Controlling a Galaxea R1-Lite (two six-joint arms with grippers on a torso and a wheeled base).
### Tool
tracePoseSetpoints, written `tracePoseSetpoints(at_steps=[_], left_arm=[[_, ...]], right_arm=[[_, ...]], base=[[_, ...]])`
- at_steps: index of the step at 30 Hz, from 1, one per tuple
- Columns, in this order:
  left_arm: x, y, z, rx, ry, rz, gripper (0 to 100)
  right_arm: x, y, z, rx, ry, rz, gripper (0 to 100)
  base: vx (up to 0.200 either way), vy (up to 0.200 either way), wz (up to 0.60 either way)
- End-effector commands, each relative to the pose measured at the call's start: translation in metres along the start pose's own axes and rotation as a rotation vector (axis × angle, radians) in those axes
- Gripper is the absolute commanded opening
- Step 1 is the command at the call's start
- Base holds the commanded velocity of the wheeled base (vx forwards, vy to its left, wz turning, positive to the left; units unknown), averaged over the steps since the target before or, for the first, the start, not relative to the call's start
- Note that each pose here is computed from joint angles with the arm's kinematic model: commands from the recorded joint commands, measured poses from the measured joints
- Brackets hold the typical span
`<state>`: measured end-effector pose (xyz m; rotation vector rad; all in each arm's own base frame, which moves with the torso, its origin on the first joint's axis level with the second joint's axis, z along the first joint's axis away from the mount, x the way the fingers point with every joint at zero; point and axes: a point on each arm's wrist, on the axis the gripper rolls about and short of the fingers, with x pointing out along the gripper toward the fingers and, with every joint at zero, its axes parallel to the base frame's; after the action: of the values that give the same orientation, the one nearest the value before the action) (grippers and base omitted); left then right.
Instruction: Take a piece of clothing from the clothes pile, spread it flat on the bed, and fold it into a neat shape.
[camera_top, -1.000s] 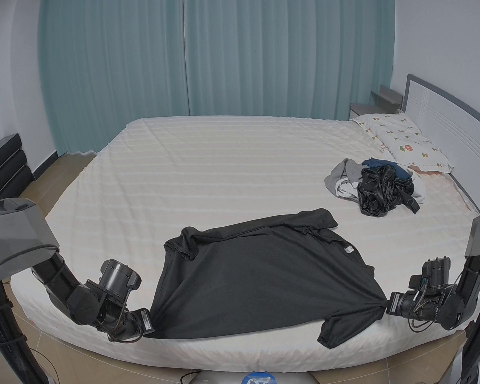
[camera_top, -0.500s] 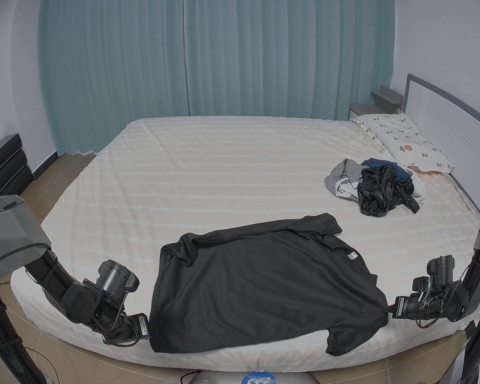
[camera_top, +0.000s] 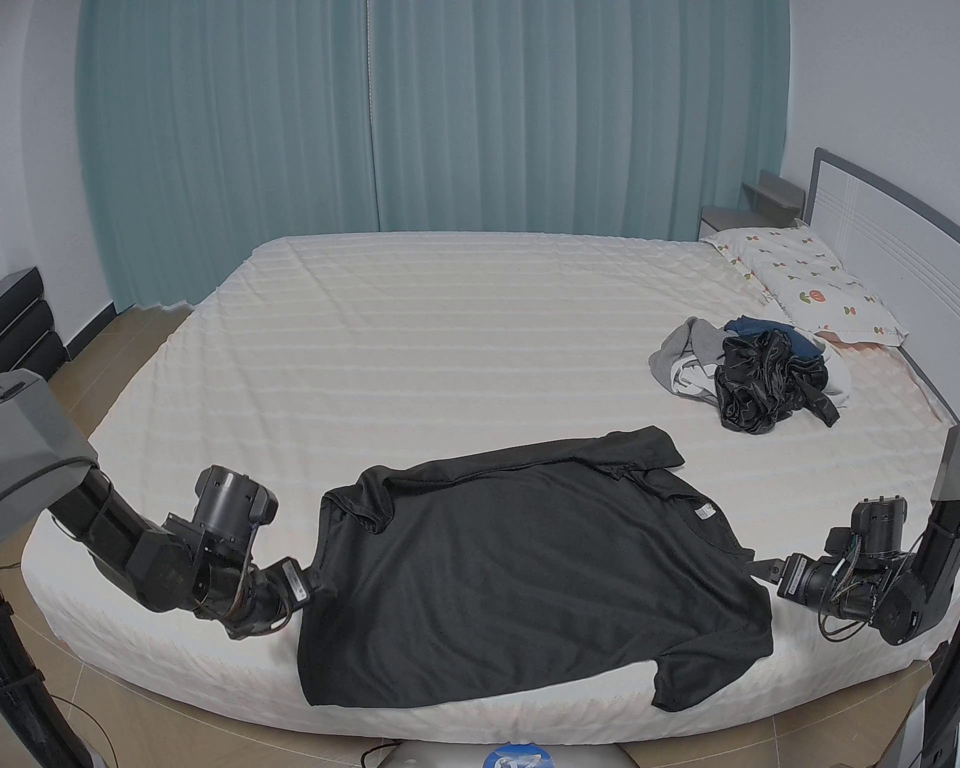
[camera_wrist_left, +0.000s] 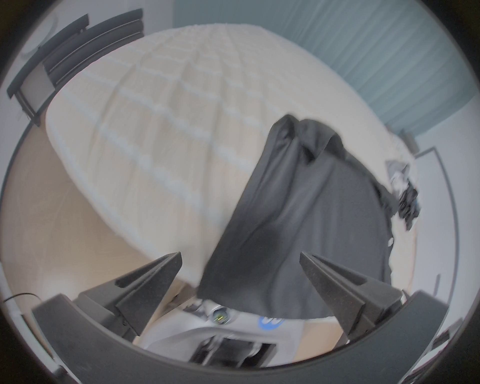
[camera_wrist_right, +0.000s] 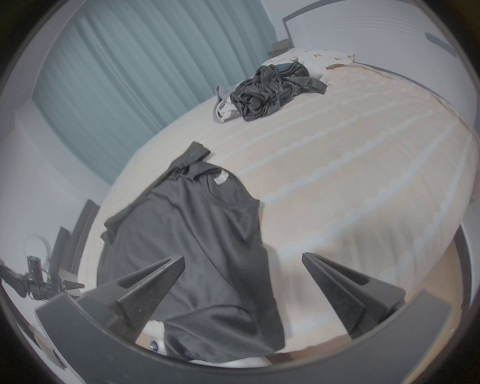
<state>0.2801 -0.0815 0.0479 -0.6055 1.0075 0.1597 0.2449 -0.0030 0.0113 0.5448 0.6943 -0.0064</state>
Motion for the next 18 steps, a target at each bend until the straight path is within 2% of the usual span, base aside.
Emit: tracePoseSetpoints(at_steps=[1,8,11,18], left_arm=[[0.025,-0.025,0.012,-0.010,-0.044,-0.061,100],[0.072,-0.052,0.030,-0.003,-0.110,-0.052,100],[0.084,-0.066,0.038,0.001,-0.137,-0.076,100],[0.112,-0.086,0.033,0.028,-0.114,-0.078,100]], right_arm=[[0.007,0.019,-0.005,0.042,0.008,0.070,100],[0.010,0.026,-0.011,0.062,0.023,0.095,100],[0.010,0.026,-0.011,0.061,0.020,0.097,100],[0.013,0.023,-0.013,0.063,0.016,0.094,100]], base=[[0.000,0.000,0.00],[0.000,0.000,0.00],[0.000,0.000,0.00],[0.000,0.000,0.00]])
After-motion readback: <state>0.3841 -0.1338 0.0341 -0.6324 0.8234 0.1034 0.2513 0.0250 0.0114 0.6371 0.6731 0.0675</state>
